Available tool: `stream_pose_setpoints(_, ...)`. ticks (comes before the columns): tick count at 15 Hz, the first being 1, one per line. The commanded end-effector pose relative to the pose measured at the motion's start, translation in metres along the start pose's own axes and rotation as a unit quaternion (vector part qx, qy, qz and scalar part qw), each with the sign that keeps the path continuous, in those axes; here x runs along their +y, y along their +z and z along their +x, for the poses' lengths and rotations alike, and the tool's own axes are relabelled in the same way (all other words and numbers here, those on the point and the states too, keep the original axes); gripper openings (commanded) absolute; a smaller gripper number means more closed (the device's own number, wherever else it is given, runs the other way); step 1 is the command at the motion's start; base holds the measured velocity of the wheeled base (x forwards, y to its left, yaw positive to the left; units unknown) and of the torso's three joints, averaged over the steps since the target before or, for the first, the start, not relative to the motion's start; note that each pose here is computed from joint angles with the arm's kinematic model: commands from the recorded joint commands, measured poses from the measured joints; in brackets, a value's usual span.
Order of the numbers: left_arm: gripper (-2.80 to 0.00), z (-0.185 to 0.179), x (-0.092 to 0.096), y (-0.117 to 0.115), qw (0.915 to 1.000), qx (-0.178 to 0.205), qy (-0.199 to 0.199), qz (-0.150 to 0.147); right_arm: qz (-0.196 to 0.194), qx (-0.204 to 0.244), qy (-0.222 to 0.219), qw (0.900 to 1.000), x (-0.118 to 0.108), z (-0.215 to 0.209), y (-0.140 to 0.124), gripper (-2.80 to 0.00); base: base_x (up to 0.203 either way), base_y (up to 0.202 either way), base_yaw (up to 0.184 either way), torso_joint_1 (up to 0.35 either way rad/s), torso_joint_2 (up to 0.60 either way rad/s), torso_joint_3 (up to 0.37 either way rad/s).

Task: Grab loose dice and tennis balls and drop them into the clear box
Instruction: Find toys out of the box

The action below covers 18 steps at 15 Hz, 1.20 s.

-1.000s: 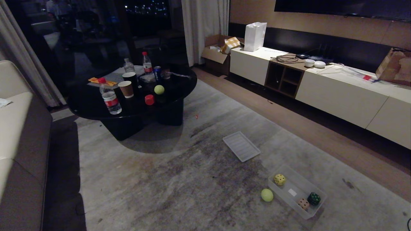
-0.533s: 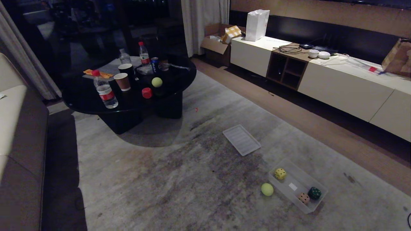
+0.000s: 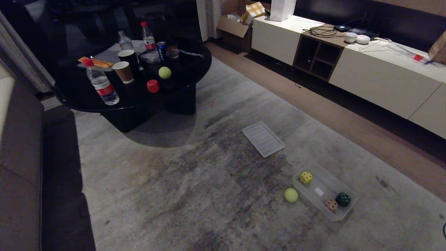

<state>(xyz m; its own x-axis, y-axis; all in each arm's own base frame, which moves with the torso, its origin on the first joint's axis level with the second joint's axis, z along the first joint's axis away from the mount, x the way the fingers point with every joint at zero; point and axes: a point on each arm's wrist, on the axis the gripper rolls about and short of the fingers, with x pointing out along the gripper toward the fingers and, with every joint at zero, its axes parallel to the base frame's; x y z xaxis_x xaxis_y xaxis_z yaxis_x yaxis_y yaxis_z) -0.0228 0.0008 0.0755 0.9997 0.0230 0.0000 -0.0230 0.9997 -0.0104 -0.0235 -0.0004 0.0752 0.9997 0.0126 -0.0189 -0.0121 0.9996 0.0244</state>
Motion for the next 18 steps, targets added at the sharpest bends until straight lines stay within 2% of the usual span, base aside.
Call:
stream_pose_setpoints(1, -2.80, 0.0002, 0.0000, -0.0004, 1.0000, 0.002, 0.001, 0.000, 0.000, 0.001, 0.000, 1.000, 0.0000, 0.0001, 0.0000, -2.80, 0.000, 0.000, 0.000, -0.001, 0.00, -0.198)
stream_pose_setpoints(18, -2.80, 0.0002, 0.0000, -0.0004, 1.0000, 0.002, 0.000, -0.001, 0.001, 0.001, 0.000, 1.000, 0.0000, 0.0002, -0.0003, -2.80, 0.000, 0.000, 0.000, 0.002, 0.00, -0.198)
